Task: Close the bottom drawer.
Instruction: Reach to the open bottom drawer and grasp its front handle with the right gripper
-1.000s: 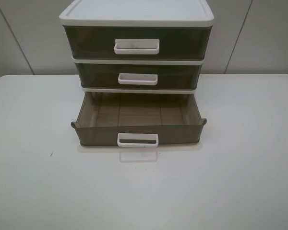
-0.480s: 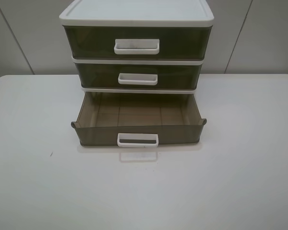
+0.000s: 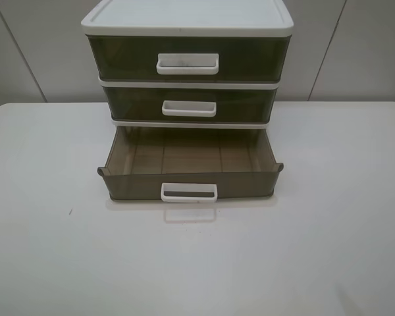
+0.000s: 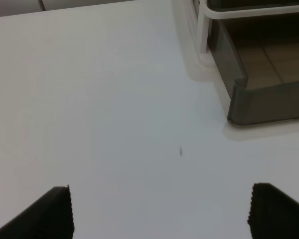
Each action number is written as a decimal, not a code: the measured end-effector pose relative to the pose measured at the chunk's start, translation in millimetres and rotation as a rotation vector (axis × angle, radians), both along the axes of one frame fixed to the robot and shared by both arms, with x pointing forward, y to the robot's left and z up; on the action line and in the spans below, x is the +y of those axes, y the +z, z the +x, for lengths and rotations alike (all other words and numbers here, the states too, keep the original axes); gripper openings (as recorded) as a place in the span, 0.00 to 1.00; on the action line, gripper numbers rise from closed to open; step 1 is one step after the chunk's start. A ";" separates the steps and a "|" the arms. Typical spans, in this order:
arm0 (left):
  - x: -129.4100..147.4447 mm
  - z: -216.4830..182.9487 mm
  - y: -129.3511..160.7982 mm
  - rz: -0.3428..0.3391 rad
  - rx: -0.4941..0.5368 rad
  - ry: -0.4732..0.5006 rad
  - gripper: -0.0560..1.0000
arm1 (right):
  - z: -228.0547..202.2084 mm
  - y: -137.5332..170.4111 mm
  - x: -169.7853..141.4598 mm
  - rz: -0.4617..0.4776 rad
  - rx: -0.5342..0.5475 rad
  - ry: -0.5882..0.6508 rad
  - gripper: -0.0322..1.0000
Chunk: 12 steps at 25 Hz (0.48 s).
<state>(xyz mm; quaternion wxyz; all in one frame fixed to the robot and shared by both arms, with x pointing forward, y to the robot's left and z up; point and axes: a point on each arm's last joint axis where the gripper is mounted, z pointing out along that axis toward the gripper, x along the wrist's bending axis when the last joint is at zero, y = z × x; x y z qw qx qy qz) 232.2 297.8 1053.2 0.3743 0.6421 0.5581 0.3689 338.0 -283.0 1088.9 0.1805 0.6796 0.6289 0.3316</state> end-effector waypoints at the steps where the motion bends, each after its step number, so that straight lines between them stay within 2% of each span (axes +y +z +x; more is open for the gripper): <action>1: 0.0 0.0 0.0 0.000 0.000 0.000 0.73 | 7.6 -1.6 2.0 -0.004 0.011 0.019 0.82; 6: 0.0 0.0 0.0 0.000 0.000 0.000 0.73 | 30.1 -10.4 35.5 -0.047 0.011 0.268 0.82; 9: 0.0 0.0 0.0 0.000 0.000 0.000 0.73 | 39.4 -17.8 71.2 -0.044 -0.012 0.450 0.82; 12: 0.0 0.0 0.0 0.000 0.000 0.000 0.73 | 45.9 -29.2 113.4 -0.003 -0.037 0.585 0.82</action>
